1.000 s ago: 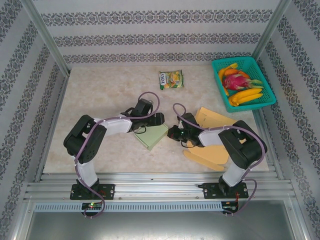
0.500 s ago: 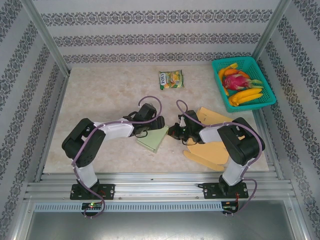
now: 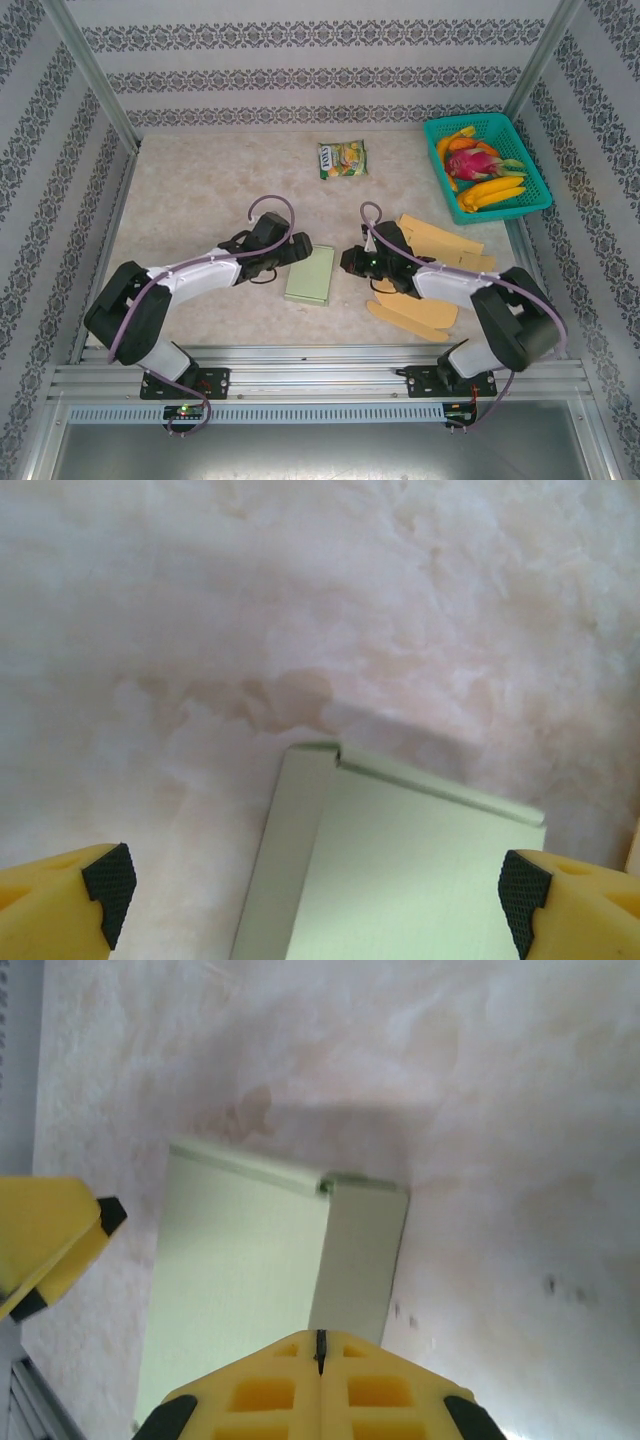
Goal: Fold the paper box
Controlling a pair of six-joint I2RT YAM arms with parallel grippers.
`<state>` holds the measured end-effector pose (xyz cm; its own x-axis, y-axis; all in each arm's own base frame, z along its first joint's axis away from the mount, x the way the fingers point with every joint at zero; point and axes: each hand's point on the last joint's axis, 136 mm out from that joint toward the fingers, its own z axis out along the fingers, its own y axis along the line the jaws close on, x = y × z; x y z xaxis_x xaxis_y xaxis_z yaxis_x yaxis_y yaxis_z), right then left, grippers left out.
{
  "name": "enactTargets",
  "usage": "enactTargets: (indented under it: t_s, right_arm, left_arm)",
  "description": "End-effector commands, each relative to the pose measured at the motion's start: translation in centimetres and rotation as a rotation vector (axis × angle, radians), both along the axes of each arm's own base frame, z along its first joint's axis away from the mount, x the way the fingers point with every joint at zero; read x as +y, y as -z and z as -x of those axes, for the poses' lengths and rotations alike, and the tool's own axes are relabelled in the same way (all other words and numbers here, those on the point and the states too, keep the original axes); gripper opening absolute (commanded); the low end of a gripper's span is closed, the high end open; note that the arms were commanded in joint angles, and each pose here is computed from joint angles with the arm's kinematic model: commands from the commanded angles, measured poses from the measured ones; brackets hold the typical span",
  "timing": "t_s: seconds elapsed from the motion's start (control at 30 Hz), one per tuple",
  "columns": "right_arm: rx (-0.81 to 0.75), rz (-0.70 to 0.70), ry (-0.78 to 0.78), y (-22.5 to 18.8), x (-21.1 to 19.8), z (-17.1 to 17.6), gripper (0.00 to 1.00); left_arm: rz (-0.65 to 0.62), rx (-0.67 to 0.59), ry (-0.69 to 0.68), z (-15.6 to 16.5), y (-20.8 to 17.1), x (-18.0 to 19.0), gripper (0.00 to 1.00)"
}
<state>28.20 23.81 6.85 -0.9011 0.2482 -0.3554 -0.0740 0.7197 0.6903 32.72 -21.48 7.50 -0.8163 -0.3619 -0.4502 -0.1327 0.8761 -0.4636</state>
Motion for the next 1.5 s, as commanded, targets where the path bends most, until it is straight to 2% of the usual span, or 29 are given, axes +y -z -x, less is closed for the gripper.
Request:
enactTargets:
  t_s: [0.0,0.23,0.37,0.93,1.27,1.37,1.47]
  right_arm:
    - [0.02,0.114,-0.034,1.4,-1.3,3.1,0.0]
    - [0.041,0.145,-0.11,2.7,-0.2,7.5,0.0]
    - [0.044,0.163,-0.133,3.7,0.7,8.7,0.0]
    - [0.073,0.108,-0.177,5.5,4.4,8.6,0.0]
    - [-0.045,-0.106,-0.185,2.1,9.9,8.1,0.0]
    - [-0.087,-0.148,-0.164,1.2,10.5,8.0,0.0]
    - [-0.138,-0.138,-0.145,0.6,10.8,8.5,0.0]
  left_arm:
    - [0.047,0.039,0.012,2.3,0.9,0.3,0.94]
    - [0.065,0.024,0.04,5.5,0.8,0.1,0.94]
    - [0.057,0.019,0.049,6.3,1.0,-0.2,0.94]
    - [0.048,0.04,0.073,7.9,2.2,-3.2,0.93]
    - [0.134,0.072,0.144,7.7,2.1,-8.5,0.93]
    - [0.11,0.05,0.123,7.1,1.8,-8.0,0.93]
    - [0.052,0.04,0.07,5.5,1.5,-6.0,0.93]
